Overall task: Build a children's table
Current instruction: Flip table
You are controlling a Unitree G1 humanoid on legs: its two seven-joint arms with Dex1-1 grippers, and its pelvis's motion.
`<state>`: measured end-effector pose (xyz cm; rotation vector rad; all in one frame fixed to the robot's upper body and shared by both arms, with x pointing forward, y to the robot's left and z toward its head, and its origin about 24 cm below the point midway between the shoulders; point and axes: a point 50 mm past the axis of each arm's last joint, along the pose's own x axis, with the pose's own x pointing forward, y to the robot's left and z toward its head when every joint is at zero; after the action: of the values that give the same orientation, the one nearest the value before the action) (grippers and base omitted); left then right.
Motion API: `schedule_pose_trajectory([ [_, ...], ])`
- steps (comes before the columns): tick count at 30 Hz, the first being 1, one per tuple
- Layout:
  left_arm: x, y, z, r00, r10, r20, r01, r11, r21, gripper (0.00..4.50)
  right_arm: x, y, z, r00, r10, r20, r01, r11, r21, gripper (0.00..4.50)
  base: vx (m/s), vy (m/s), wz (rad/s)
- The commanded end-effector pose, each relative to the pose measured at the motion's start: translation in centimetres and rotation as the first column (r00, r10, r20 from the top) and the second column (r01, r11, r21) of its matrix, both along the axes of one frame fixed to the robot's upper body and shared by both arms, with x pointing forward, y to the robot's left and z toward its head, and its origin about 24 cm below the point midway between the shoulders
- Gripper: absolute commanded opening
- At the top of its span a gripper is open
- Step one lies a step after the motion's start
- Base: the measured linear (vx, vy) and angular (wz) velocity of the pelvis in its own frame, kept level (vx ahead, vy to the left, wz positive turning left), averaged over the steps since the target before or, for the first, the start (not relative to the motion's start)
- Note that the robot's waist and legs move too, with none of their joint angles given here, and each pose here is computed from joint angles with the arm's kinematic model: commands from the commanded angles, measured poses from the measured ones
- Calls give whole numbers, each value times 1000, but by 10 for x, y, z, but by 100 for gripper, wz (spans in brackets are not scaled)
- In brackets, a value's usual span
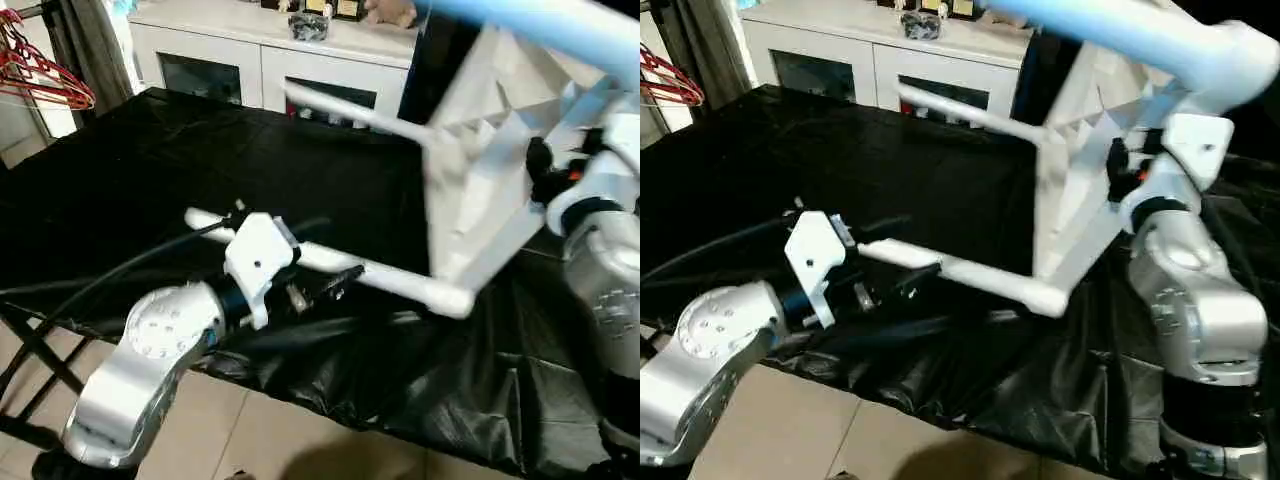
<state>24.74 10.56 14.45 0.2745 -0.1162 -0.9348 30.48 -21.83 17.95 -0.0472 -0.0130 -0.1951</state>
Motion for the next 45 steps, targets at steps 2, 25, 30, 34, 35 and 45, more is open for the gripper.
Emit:
schedule_pose_trajectory([
  [2,5,0,3,999,10,34,-11,999,34,369,2,0,-33,983,-24,-183,14,999,-52,208,0,0,0],
  [25,33,-7,69,828,62,558,-154,981,120,369,14,41,-30,973,179,-148,-186,982,-40,243,0,0,0],
  [30,32,-2,80,752,94,652,-199,976,89,369,-1,44,-35,960,266,-93,-270,962,-35,243,0,0,0],
  [34,37,3,81,715,113,690,-254,961,106,369,-8,43,-36,950,308,-57,-311,949,-59,243,0,0,0],
  [35,39,6,80,704,127,698,-278,955,107,369,-9,43,-37,948,313,-50,-316,947,-59,243,0,0,0],
  [45,52,11,71,683,168,711,-350,930,116,369,-7,42,-54,946,313,-84,-317,947,-50,314,0,0,0],
])
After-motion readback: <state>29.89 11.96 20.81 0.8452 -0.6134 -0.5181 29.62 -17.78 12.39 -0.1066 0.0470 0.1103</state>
